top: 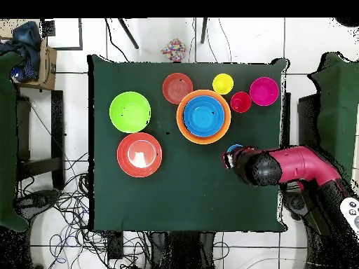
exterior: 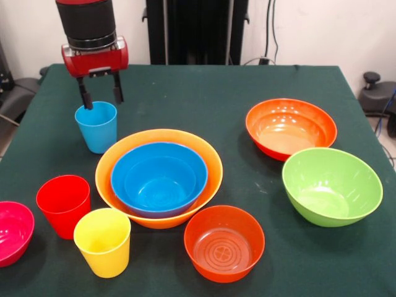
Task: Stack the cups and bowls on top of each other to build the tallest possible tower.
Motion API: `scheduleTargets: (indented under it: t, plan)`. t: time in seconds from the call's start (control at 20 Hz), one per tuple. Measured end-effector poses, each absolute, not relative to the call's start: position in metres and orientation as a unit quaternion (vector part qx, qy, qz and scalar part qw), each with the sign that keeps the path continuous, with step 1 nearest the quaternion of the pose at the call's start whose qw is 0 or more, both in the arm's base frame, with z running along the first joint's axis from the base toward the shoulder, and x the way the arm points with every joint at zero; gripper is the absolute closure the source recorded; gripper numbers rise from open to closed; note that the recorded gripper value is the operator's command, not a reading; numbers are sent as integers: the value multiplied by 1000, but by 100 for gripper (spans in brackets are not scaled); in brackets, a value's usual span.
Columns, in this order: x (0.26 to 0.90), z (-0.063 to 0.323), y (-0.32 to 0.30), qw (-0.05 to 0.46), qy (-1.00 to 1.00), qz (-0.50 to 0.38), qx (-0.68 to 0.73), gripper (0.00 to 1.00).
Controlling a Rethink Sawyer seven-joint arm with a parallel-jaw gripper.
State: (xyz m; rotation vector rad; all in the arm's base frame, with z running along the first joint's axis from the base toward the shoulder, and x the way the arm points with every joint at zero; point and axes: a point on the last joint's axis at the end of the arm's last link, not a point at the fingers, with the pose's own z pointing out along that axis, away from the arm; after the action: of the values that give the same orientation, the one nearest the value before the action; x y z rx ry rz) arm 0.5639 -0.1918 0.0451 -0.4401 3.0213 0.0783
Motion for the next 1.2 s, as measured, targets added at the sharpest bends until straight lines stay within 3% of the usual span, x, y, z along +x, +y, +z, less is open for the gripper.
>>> scheduleTargets:
  t: [1.2]
  plan:
    - [578, 39, -163, 46, 983, 22, -175, 0]
